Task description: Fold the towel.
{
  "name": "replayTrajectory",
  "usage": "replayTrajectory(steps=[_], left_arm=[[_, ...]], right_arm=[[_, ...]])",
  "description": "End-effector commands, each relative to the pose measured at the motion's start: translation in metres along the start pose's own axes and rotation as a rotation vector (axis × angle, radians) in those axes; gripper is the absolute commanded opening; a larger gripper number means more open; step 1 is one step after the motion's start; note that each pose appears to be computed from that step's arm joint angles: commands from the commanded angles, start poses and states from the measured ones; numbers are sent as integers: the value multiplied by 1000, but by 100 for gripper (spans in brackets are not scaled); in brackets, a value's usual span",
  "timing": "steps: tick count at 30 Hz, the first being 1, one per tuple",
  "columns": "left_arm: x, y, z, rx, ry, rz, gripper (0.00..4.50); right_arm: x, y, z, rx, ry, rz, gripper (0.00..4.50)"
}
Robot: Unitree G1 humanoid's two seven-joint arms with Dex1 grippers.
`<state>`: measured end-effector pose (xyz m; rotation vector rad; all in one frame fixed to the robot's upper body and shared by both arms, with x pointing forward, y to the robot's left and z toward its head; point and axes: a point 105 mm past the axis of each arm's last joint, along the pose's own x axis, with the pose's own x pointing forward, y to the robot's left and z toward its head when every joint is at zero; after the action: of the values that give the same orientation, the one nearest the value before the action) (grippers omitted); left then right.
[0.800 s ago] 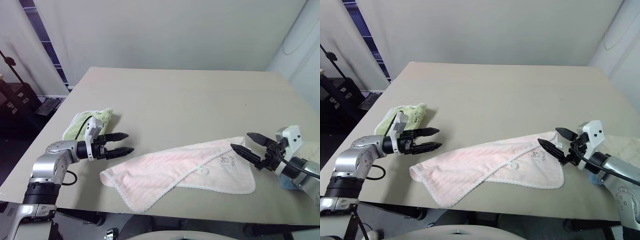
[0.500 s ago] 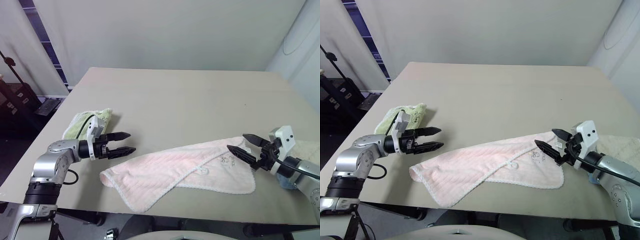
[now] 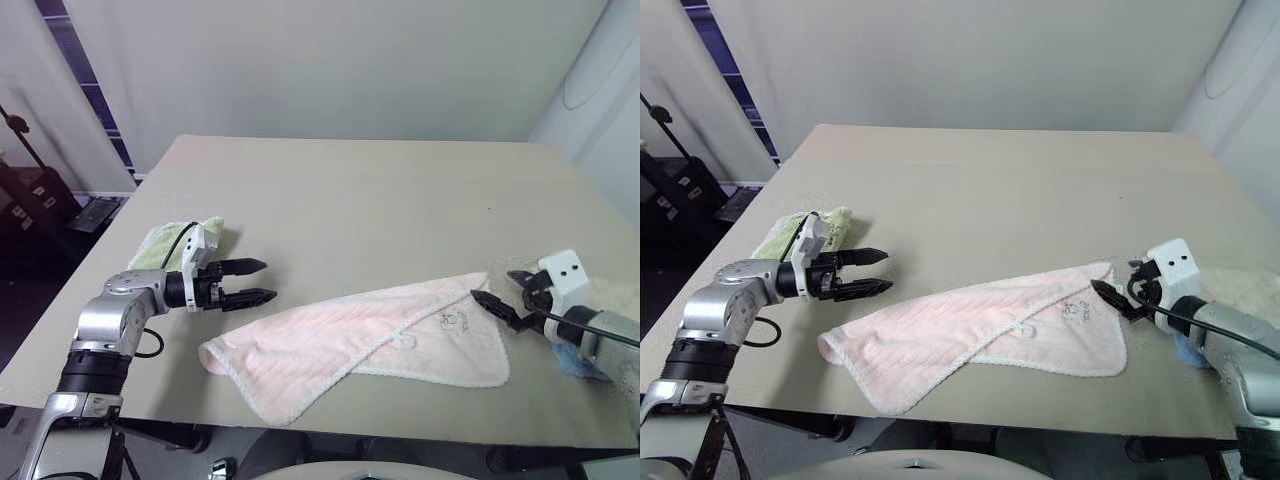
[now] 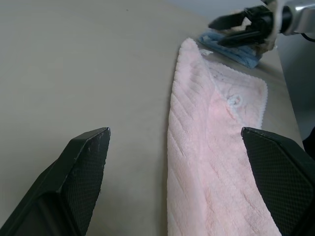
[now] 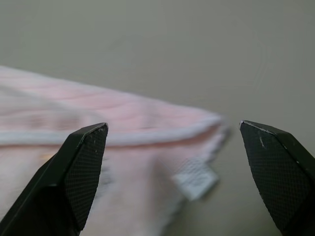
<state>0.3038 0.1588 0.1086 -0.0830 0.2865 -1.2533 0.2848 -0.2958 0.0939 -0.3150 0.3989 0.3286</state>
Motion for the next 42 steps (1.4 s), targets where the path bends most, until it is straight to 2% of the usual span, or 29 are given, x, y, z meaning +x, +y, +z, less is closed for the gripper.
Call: replayTrajectory(steps=[1, 5, 14, 23, 28, 32, 35, 39, 42], left_arm=[[3, 1, 12, 67, 0, -20, 450], [3, -2, 8, 65, 9, -32, 450], [-5, -8, -2, 50, 10, -5, 450], [-1, -16, -11, 37, 6, 3, 450], [-1, -18, -13, 37, 8, 7, 450], [-3, -18, -14, 37, 13, 21, 450], [-4, -17, -14, 36, 8, 28, 450], [-4, -17, -14, 35, 4, 31, 450], [-3, -17, -14, 37, 5, 30, 450]], right_arm=[[6, -13, 6, -134, -27, -58, 447], [15, -18, -7, -211, 16, -74, 447], [27, -15, -9, -245, 13, -18, 447], [61, -3, 18, -311, -63, 58, 447], [71, 3, 7, -291, -5, 147, 447], [68, -4, -7, -226, 56, 175, 447], [66, -11, -8, -177, 51, 158, 447], [63, -16, -2, -127, 12, 150, 328], [61, -16, 2, -104, -13, 144, 219]])
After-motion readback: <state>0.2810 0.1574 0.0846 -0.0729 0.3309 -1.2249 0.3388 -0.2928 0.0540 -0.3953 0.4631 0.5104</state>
